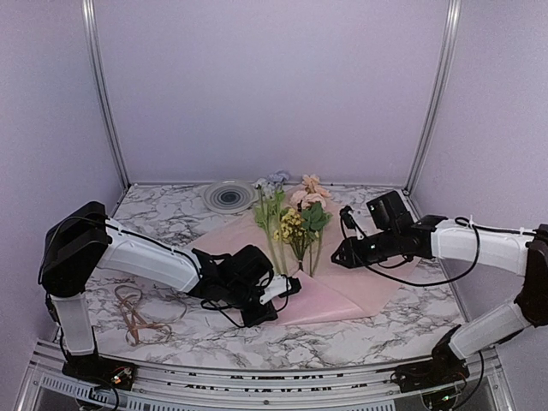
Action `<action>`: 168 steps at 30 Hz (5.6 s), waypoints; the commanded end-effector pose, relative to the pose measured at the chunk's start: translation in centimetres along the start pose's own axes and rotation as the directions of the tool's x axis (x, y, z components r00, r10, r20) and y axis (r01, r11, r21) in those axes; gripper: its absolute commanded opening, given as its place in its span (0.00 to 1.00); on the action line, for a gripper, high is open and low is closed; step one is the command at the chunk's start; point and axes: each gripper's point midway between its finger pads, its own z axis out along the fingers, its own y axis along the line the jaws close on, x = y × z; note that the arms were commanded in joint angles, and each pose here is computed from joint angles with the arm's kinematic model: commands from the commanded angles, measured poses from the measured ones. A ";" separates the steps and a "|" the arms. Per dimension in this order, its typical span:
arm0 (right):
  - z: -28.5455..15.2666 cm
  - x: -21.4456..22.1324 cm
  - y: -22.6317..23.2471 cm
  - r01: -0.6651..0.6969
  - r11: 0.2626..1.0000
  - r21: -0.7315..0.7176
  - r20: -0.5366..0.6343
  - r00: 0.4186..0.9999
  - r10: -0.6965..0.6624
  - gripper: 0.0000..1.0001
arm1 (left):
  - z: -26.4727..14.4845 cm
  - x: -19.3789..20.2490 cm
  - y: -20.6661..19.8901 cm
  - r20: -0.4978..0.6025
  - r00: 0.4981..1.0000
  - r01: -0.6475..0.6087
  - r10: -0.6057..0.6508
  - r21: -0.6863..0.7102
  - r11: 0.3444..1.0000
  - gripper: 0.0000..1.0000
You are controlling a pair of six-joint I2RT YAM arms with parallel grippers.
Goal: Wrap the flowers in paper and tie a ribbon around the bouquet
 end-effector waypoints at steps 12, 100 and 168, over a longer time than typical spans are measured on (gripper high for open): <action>3.5 10.8 9.8 -0.162 0.837 -0.523 -0.315 0.949 -0.013 0.00 | 0.3 3.2 -1.6 -0.072 0.997 0.040 -0.035 0.063 0.997 0.18; -4.9 11.3 -4.9 -0.083 0.890 0.449 -0.279 0.933 0.227 0.11 | 1.5 2.8 -0.3 -0.208 0.978 0.018 -0.025 -0.035 0.999 0.13; 0.1 14.4 2.8 -0.281 0.902 -0.328 -0.412 0.902 0.131 0.32 | 3.2 -10.5 0.0 0.129 0.992 0.013 -0.005 -0.061 0.998 0.19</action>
